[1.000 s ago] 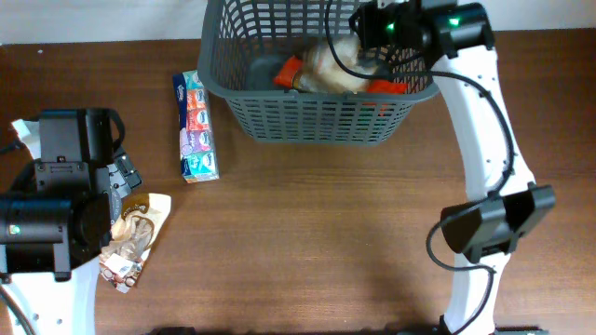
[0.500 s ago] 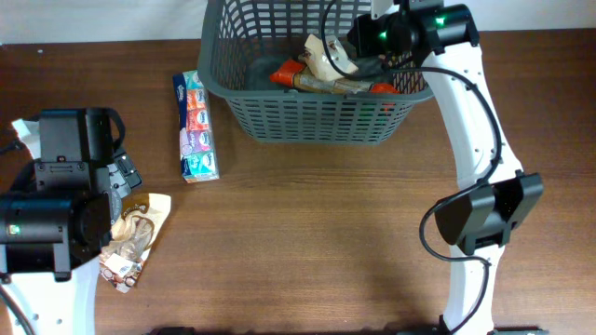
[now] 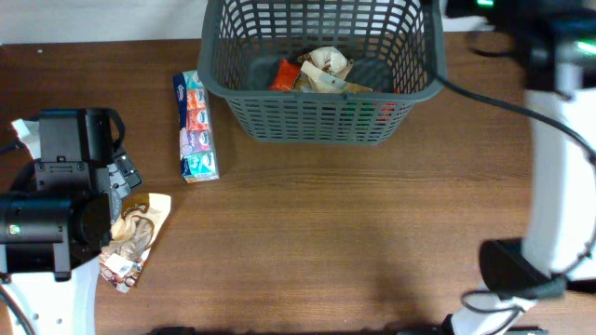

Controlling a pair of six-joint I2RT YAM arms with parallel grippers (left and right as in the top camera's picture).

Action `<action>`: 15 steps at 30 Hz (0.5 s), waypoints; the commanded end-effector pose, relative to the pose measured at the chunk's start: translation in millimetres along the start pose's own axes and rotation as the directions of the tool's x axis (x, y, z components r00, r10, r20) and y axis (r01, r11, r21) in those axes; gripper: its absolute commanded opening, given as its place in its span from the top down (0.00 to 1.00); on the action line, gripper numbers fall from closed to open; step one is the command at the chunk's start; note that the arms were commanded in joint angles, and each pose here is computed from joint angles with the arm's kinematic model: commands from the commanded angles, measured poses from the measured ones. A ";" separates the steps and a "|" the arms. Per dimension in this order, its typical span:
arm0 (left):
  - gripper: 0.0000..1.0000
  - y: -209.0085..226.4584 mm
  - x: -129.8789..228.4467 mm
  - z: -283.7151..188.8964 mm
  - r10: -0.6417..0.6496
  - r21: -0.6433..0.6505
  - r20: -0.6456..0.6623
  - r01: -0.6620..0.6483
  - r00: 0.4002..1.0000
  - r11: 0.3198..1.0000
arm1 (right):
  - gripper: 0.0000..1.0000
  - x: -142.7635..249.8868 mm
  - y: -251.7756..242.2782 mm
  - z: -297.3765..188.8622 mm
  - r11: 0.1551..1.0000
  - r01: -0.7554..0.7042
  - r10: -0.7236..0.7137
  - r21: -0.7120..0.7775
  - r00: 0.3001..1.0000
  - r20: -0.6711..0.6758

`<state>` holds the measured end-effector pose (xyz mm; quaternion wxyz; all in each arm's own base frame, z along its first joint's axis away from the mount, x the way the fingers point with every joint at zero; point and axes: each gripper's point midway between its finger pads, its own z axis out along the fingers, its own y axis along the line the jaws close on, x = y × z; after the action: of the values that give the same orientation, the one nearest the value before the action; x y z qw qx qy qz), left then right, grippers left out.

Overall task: Pack container
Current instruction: 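Carry the wrapper into the basket and release it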

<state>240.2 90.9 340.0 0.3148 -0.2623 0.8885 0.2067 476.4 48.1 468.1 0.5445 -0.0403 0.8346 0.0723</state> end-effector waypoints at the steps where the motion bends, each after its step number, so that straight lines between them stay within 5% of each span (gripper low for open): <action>1: 0.00 1.7 -2.2 -2.6 -0.013 0.005 0.009 0.013 1.000 1.000 | 0.01 1.9 -86.6 -49.9 0.951 -0.050 0.052 0.306 0.999 0.002; 8: 0.00 0.8 -4.2 -2.6 -0.019 0.008 0.017 0.019 1.000 1.000 | 0.01 73.2 -197.6 -106.1 0.776 -0.083 0.247 0.625 0.952 -0.180; 15: 0.00 -2.9 -6.0 -2.7 -0.027 0.028 0.021 0.026 0.999 0.999 | 0.01 143.0 -260.4 -131.3 0.653 -0.146 0.484 0.743 0.835 -0.261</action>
<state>244.3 90.8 342.6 0.3246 -0.2646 0.8850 0.2036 349.6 -204.6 391.2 0.3330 0.2589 0.8931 -0.1564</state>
